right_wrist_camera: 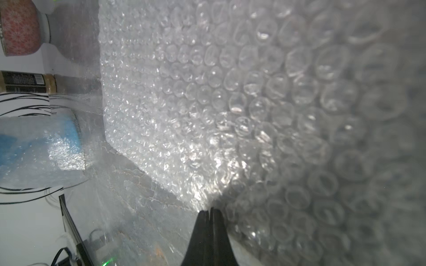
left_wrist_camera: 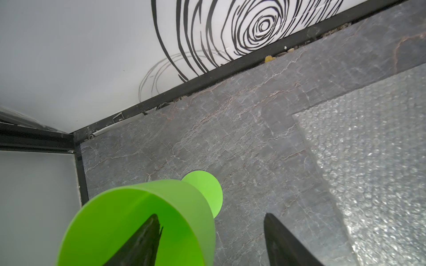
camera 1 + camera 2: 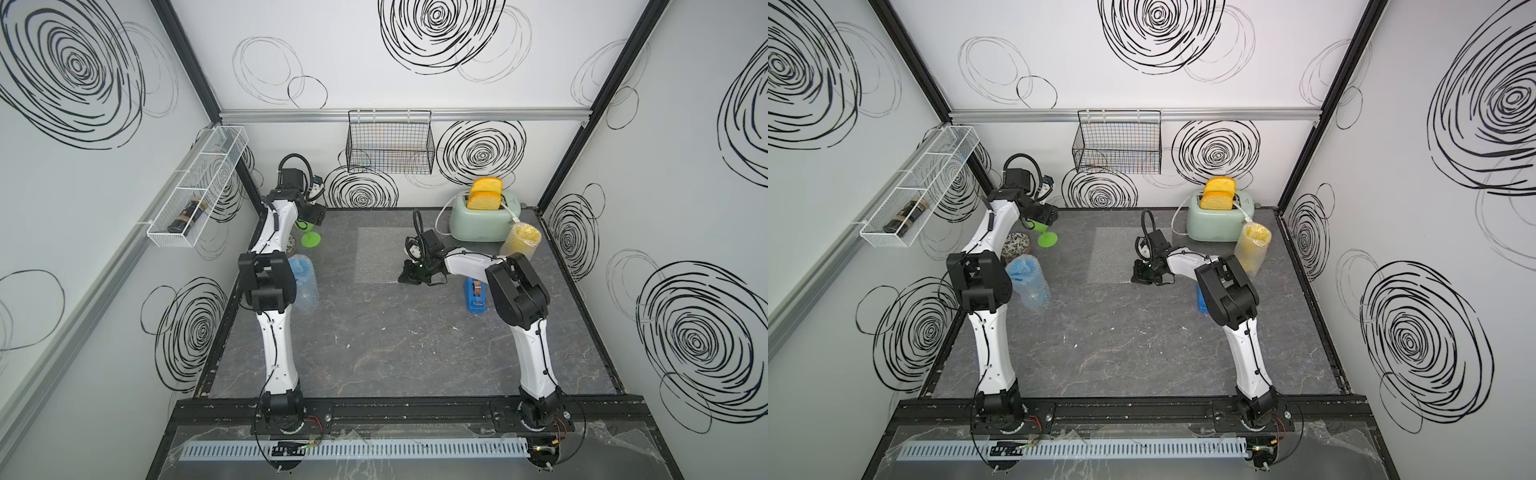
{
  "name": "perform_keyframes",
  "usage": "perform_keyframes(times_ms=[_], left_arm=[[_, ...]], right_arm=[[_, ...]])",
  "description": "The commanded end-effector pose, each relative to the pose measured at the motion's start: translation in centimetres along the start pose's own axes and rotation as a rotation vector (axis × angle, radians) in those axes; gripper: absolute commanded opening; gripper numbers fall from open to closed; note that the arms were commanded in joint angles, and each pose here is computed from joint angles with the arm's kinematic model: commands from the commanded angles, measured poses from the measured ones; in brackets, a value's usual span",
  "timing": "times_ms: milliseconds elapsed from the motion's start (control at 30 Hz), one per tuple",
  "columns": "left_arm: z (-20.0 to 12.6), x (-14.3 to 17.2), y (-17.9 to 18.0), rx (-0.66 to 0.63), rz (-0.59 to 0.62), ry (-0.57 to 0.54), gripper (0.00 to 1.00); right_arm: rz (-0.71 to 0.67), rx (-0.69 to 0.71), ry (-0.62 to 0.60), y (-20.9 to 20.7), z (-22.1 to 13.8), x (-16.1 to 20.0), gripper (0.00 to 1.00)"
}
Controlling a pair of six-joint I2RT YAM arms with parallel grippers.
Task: Wrap wine glasses in bubble wrap
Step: Move the bubble wrap to the center of the board.
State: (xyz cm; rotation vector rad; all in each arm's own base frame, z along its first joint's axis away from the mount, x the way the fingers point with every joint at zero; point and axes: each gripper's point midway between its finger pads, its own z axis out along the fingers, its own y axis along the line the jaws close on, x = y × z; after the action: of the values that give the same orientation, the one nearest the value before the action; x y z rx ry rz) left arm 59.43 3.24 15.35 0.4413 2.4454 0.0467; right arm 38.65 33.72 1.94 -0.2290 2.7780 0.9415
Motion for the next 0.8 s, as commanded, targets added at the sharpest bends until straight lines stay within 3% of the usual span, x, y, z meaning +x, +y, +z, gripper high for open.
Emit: perform_keyframes(times_ms=[0, 300, 433, 633, 767], left_arm=[[-0.1, -0.4, 0.6, -0.018, 0.041, -0.004, 0.70], [-0.1, 0.4, -0.9, 0.020, 0.065, 0.036, 0.55], [-0.1, 0.7, -1.1, 0.026, 0.065, 0.041, 0.53], [-0.7, 0.4, -1.6, 0.038, 0.078, 0.036, 0.44], [-1.3, 0.0, -1.7, 0.037, 0.092, 0.026, 0.32]], right_arm=[[0.032, 0.062, 0.076, -1.1, 0.1, 4.2, 0.00], [0.056, 0.062, 0.137, 0.3, -1.5, 11.0, 0.00], [0.070, 0.027, 0.149, 1.6, -2.2, 13.5, 0.00], [0.013, 0.024, 0.037, 4.2, -6.2, 11.6, 0.03], [-0.049, 0.072, -0.062, 4.8, -10.0, 10.0, 0.16]])
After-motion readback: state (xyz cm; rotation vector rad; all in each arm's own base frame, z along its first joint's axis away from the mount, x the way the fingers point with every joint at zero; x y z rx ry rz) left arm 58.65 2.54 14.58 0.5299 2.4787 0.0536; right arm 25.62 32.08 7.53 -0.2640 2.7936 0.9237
